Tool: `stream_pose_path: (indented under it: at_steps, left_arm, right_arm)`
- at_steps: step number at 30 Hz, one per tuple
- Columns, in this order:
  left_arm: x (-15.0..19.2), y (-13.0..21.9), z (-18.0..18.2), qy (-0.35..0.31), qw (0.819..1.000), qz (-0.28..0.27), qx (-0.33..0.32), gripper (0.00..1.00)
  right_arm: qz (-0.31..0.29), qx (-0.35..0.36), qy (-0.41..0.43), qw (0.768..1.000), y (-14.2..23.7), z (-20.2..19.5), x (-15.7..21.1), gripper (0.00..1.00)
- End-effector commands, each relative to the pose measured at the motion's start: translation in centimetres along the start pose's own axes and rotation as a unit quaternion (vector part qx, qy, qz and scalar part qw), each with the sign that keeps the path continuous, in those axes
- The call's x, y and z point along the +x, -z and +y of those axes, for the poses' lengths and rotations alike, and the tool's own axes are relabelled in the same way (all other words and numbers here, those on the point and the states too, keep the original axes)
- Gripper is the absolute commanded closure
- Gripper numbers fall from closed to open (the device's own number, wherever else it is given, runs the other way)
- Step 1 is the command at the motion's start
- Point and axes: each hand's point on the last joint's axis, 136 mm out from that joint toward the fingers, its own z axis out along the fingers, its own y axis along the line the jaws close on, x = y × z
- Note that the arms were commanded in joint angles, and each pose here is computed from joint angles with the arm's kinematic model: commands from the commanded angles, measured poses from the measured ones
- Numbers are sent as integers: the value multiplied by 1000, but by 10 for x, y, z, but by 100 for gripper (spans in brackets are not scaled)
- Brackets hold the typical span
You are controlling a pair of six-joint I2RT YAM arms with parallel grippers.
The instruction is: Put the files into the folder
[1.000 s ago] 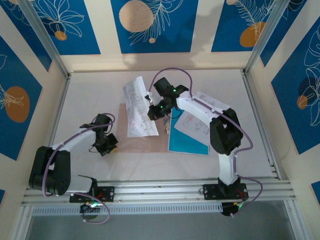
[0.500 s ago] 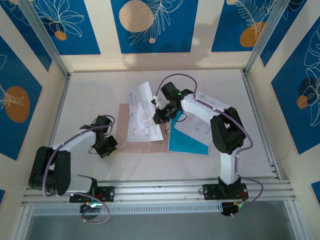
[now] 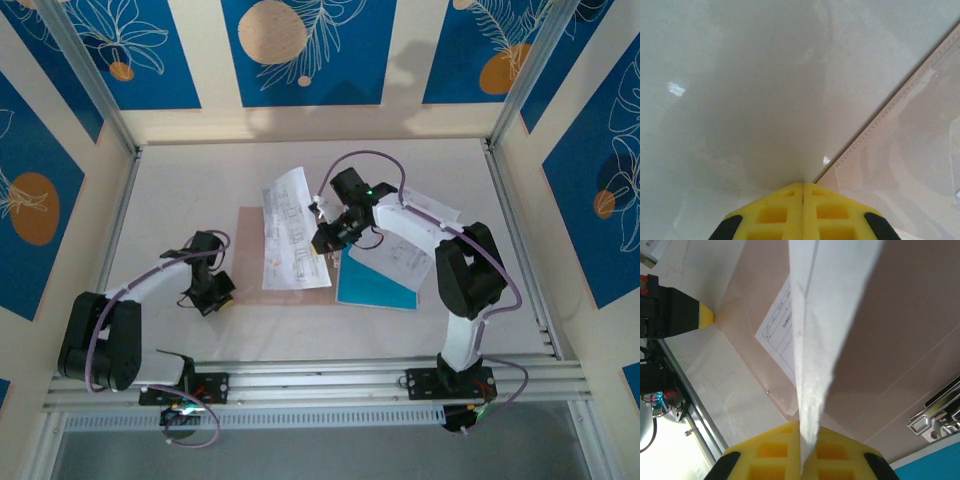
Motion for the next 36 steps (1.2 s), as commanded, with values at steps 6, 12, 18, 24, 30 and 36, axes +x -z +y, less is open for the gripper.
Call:
stream_pose_path:
  at_steps: [6,12,18,24,30,36]
  left_arm:
    - [2,-2,4,8,1000,8,-5,100]
    - [3,-3,4,12,1000,9,-1,100]
    - [3,-2,3,12,1000,10,1,100]
    - [-5,12,0,4,1000,-14,5,100]
    - [-18,18,0,18,1000,-21,9,100]
    - [-23,8,-4,31,999,-8,21,100]
  right_arm:
    - [10,-42,-16,999,-9,5,5,100]
    - [11,-69,-25,997,-19,7,1,100]
    - [16,-87,-40,995,-31,5,0,100]
    - [17,-88,-53,995,-41,-2,4,100]
    - [25,-86,-64,994,-50,-9,12,100]
    - [29,-77,-76,994,-56,-19,21,100]
